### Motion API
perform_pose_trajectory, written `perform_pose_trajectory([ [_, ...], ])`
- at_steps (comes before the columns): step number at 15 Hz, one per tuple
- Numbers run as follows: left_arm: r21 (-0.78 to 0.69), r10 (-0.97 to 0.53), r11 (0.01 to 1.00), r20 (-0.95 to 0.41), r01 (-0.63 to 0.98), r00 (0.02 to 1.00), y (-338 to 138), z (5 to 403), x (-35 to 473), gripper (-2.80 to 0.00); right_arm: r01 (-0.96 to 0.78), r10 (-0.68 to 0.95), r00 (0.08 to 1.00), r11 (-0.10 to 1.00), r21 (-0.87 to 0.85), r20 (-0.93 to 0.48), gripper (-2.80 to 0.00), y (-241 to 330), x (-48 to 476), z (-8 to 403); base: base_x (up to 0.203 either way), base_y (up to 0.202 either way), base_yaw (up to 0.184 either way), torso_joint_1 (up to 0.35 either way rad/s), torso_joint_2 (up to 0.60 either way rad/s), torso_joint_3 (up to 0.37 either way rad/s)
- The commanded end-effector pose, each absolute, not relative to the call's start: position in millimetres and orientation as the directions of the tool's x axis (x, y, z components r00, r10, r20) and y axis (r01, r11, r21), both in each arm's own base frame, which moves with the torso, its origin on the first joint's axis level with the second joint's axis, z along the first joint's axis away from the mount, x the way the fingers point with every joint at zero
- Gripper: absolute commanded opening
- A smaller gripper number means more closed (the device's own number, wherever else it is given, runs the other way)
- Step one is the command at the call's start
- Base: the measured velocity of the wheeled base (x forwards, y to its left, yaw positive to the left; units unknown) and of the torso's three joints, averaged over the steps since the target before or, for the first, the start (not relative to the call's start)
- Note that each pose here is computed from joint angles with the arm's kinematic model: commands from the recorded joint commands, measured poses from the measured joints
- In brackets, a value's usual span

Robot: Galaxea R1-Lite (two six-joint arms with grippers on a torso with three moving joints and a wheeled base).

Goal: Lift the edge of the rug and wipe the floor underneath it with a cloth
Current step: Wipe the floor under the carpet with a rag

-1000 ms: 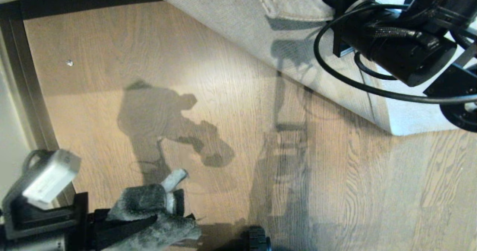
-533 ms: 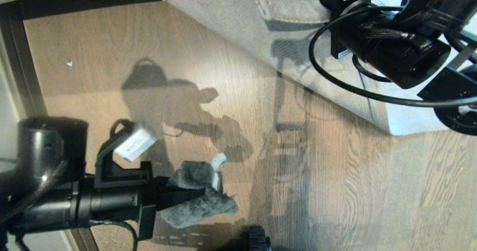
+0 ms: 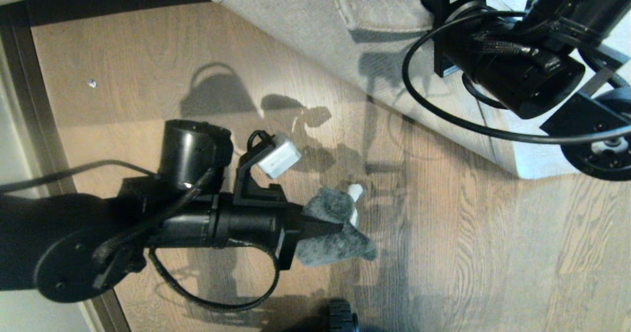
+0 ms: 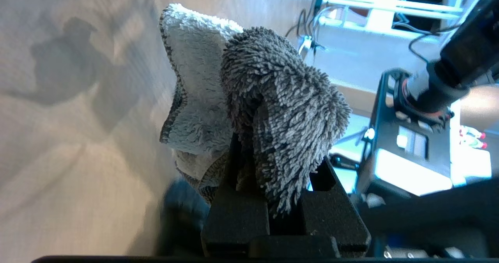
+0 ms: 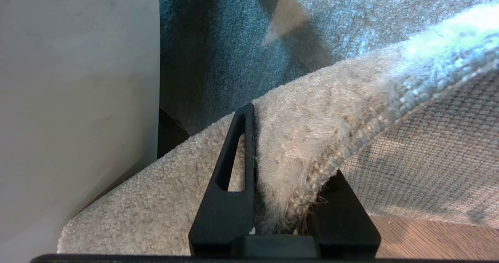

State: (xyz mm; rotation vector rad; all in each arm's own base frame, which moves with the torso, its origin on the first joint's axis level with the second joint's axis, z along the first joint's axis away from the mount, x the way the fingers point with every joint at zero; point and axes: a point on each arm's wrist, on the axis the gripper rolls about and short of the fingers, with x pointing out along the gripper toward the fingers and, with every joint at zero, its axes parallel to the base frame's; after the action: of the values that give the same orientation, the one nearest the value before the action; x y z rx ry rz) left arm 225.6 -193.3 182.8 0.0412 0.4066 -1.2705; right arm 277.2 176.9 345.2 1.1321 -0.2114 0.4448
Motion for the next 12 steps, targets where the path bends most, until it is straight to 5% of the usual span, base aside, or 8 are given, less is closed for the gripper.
perform_pose_trajectory([
  [1, -0.209, -0.933, 0.282, -0.285, 0.936, 0.218, -223, 165, 242, -2.80, -0.439, 0.235, 0.896, 0.348, 0.828, 0.376, -2.80, 180, 281, 341, 0.000, 0.000, 0.000, 0.000, 0.00, 0.000],
  [12, -0.153, -0.833, 0.553, -0.096, 0.819, 0.545, -252, 141, 297, -2.80, -0.448, 0.228, 0.892, 0.341, 0.826, 0.390, -2.80, 185, 289, 335, 0.000, 0.000, 0.000, 0.000, 0.00, 0.000],
])
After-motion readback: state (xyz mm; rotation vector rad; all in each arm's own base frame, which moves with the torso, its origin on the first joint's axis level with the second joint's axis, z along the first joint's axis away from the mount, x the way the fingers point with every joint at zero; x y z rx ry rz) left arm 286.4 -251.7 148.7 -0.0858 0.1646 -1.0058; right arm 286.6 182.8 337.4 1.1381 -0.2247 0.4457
